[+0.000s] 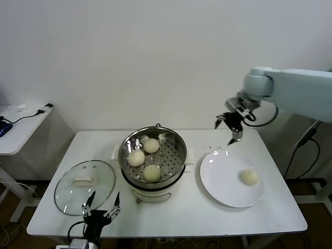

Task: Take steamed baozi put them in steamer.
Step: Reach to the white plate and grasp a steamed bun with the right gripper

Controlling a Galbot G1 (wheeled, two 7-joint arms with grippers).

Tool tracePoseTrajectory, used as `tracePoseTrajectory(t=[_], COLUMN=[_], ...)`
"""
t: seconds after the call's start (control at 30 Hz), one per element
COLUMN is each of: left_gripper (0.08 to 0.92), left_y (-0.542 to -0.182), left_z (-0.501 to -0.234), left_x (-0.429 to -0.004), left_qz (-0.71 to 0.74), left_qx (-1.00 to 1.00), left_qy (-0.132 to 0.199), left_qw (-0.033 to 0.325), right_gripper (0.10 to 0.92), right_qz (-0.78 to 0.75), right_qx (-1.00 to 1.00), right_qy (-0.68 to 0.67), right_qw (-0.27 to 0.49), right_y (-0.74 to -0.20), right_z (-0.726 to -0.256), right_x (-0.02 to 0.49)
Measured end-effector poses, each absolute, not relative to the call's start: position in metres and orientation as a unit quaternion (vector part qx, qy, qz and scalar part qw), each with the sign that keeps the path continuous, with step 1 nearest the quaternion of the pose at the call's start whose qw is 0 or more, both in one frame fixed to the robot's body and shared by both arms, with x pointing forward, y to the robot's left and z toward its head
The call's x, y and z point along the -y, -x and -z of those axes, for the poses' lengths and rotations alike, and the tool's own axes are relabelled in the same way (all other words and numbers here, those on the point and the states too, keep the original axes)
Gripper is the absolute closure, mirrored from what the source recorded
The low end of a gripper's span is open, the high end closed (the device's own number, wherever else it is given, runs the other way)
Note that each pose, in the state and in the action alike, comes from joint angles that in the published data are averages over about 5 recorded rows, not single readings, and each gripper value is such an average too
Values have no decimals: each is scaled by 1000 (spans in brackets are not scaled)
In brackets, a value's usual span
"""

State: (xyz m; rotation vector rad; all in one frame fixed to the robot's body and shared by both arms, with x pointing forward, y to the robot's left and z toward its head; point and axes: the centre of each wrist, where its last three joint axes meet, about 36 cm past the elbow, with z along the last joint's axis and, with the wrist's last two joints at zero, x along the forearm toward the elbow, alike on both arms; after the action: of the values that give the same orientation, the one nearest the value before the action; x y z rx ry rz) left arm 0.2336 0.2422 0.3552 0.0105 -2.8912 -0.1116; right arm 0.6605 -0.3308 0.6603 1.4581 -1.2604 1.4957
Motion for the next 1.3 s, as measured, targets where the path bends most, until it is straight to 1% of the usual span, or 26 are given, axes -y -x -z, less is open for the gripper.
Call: tracePoseTrajectory(t=[0.17,0.37,0.7,1.03,1.13,1.3], left_gripper=[177,177,177,177,177,177], left_y=[-232,-230,-227,-228,-228,-228], left_z=[-352,-350,-347,-346,-346,-347], left_x=[-243,-244,-244,-243,-243,-245], left_qz=[38,38,38,38,38,40], left_qx=[991,990,989,989,989,989], left_qy=[-5,-6,-6,-6,-6,-7], left_qw=[130,135,142,146,146,145], right_gripper=[199,200,200,201,230,349], right_qz=[-547,-528,-520,-527,-527,-526], right_qx=[503,511,510,505,507,514], right_qy=[-541,-525,-503,-484,-482,-479], right_qw=[392,430,466,482,482,480], right_y=[-652,-646,-641,-637,-637,-637], right_z=[-616,-568,-509,-474,-467,-461], right_x=[369,394,408,411,409,407])
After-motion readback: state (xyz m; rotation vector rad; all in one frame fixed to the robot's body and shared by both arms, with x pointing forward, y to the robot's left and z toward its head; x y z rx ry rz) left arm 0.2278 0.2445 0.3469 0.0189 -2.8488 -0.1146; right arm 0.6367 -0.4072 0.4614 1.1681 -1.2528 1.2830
